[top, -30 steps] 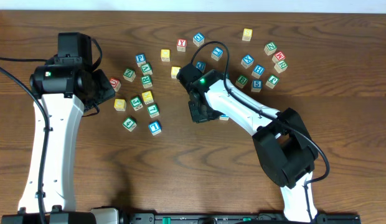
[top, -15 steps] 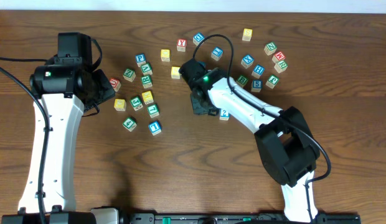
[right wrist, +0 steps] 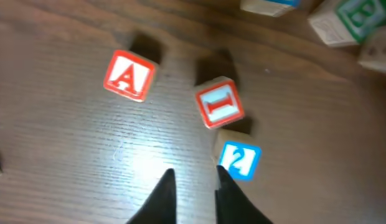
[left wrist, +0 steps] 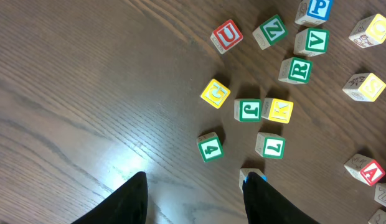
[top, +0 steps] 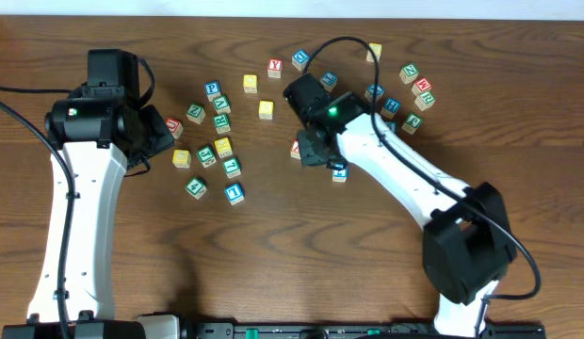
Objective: Spell out AI2
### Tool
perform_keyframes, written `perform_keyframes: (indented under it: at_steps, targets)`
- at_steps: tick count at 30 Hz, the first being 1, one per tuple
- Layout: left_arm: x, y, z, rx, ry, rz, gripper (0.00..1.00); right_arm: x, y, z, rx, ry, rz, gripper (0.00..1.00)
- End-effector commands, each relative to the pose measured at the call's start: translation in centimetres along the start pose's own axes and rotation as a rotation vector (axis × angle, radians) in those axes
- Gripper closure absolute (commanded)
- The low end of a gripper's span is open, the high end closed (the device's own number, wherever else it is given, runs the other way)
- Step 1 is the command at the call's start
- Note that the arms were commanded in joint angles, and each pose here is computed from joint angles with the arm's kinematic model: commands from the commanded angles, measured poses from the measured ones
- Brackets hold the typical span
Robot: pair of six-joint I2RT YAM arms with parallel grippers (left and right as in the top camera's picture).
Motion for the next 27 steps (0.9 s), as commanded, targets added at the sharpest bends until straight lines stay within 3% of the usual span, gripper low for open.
perform_keyframes:
  at_steps: [1, 3, 15, 27]
  targets:
    - [0.2, -0.4, -0.1, -0.010, 0.004, -0.003, 0.51, -2.4, 1.0, -0.3, 0.017, 0.126, 0.066, 0.93]
    - [0.2, -0.4, -0.1, -0.010, 0.004, -0.002, 0.51, -3.1, 1.6, -0.4, 0.023, 0.162, 0.073, 0.99]
    - [0.2, -0.4, -0.1, -0.010, 0.004, -0.003, 0.51, -3.5, 5.6, 0.3, 0.099, 0.208, 0.102, 0.99]
    - [0.2, -0.4, -0.1, -0.010, 0.004, -0.003, 0.51, -3.4, 6.3, 0.4, 0.105, 0.213, 0.105, 0.99]
Point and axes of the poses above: each gripper's point midway between its finger pads, its own y axis out along the fingers, its own x axis along the line the jaws close on, z = x × y, the point moved 3 cm from there along -y, back along the fingers, and after that the axes turned 7 degrees about -y, right-handed, at the moved point
